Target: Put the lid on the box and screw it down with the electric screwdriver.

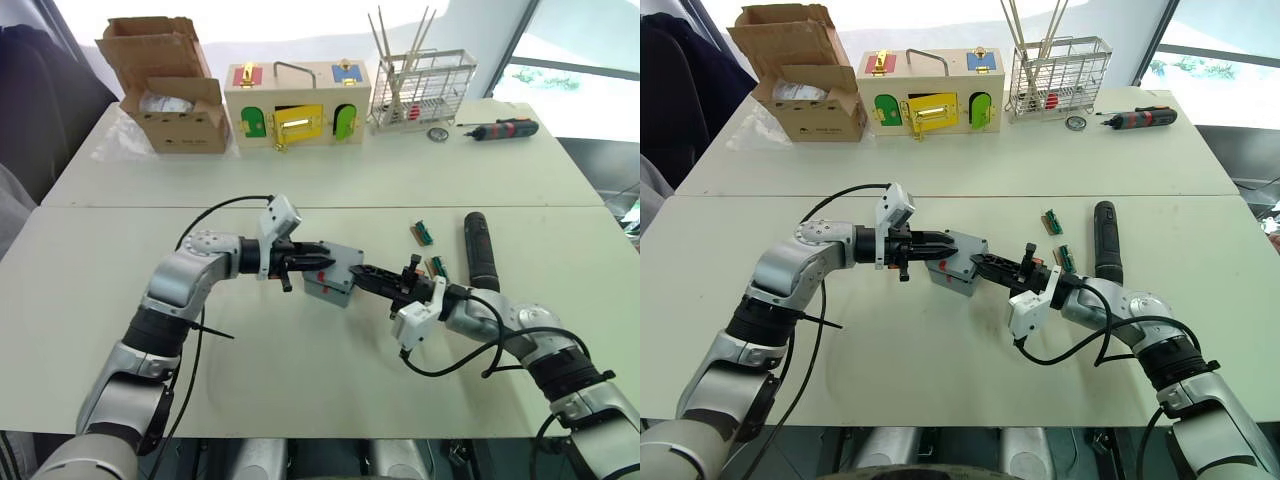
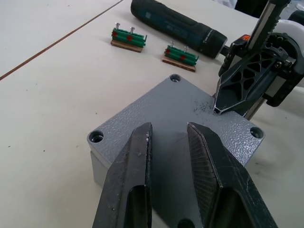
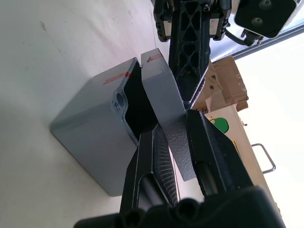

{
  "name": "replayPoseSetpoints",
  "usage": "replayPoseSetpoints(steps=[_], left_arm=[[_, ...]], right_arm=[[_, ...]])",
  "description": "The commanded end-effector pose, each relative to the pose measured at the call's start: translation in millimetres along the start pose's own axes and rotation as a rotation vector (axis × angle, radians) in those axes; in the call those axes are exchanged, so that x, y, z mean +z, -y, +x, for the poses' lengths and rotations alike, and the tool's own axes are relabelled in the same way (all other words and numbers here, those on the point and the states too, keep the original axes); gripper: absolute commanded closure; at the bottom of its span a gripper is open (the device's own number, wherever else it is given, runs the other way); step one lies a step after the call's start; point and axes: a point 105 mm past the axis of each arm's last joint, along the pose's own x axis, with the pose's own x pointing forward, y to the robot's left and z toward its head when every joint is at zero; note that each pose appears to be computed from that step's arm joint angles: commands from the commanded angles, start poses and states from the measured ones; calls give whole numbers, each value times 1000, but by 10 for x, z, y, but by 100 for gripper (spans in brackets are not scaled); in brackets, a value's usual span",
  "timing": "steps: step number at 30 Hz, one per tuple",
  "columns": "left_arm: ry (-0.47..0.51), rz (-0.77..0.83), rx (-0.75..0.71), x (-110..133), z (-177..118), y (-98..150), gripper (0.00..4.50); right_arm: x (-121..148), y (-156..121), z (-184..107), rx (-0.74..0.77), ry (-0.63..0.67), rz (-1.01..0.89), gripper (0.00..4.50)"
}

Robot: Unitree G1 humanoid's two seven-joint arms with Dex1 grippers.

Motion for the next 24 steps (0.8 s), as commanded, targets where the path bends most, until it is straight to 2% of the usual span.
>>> replayPoseSetpoints(steps=[1,5,7,9,10,13,16,24], left_arm=[[-28,50,-20,-10,31,51,337],[-79,81,-22,-98,69,74,337],[-138,102,-17,-217,101,81,337],[-194,113,-22,-344,124,106,342],[-217,114,-25,-397,127,119,342],[-262,108,-25,-512,132,140,342],[-312,95,-14,-649,141,161,342],[-399,80,26,-867,126,138,342]], right_arm=[[31,-144,-53,57,8,11,439],[41,-164,-55,60,10,13,439],[35,-176,-61,64,7,15,439],[19,-172,-74,67,2,16,333],[12,-168,-80,67,1,12,297],[0,-150,-92,64,-1,3,149],[-5,-125,-115,66,-1,-4,43],[-26,-93,-179,81,0,-19,43]])
